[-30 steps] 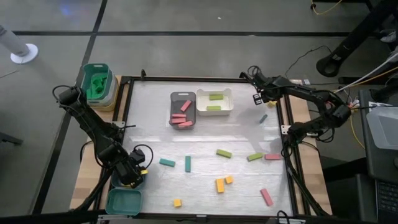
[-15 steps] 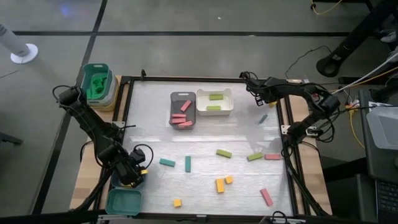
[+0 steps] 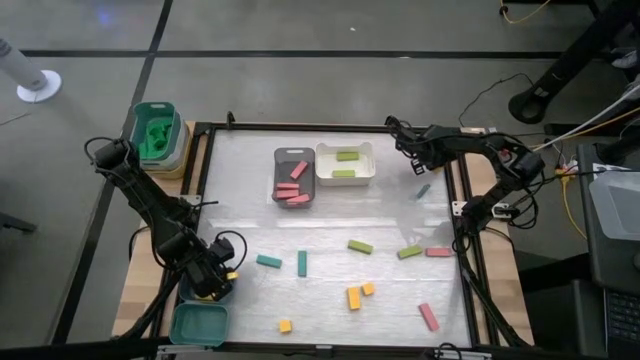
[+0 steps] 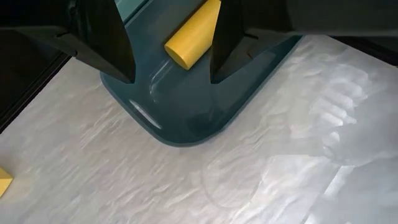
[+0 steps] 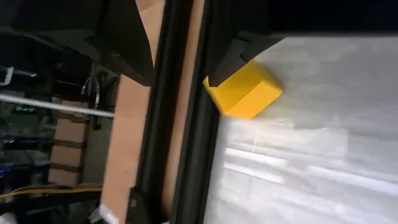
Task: Sort blocks
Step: Put the yellow block into the blue bin
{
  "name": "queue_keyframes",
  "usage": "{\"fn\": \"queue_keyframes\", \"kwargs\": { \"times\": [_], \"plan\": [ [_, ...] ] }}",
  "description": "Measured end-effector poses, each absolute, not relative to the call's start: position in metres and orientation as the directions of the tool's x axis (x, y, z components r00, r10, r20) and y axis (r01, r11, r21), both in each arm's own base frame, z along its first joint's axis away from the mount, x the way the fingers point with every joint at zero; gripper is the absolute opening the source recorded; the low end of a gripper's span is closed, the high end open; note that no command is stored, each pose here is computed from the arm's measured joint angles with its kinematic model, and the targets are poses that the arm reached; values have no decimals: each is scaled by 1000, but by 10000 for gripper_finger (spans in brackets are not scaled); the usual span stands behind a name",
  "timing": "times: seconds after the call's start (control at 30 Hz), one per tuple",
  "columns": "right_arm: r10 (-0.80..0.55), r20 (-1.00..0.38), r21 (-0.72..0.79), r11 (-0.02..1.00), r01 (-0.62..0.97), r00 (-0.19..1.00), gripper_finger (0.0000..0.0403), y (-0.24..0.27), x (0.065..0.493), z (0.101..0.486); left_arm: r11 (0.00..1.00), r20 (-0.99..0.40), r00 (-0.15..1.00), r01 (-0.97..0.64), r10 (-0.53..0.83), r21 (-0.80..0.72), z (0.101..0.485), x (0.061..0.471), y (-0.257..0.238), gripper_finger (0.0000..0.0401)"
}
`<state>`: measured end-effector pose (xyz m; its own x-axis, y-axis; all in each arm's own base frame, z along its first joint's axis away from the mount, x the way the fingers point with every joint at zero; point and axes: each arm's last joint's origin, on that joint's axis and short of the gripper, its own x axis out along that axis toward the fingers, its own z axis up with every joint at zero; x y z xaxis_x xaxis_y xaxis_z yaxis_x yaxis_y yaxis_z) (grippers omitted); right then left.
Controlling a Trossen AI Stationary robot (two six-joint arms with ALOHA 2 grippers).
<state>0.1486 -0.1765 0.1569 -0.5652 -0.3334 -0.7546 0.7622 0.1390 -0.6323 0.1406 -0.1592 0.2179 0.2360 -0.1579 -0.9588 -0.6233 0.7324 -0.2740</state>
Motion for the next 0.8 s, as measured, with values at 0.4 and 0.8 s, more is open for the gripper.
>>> {"fn": "queue_keyframes", "kwargs": {
  "times": [0.4,0.8],
  "plan": [
    [-366,-755,-621,134,773,-544,153,-167,145,137,738,-959,236,-617,-158,-274,218,141,-159,196],
    [-341,-786,-586,143,798,-516,153,-166,146,137,740,-959,236,-615,-158,-273,218,141,-159,196]
  ]
}}
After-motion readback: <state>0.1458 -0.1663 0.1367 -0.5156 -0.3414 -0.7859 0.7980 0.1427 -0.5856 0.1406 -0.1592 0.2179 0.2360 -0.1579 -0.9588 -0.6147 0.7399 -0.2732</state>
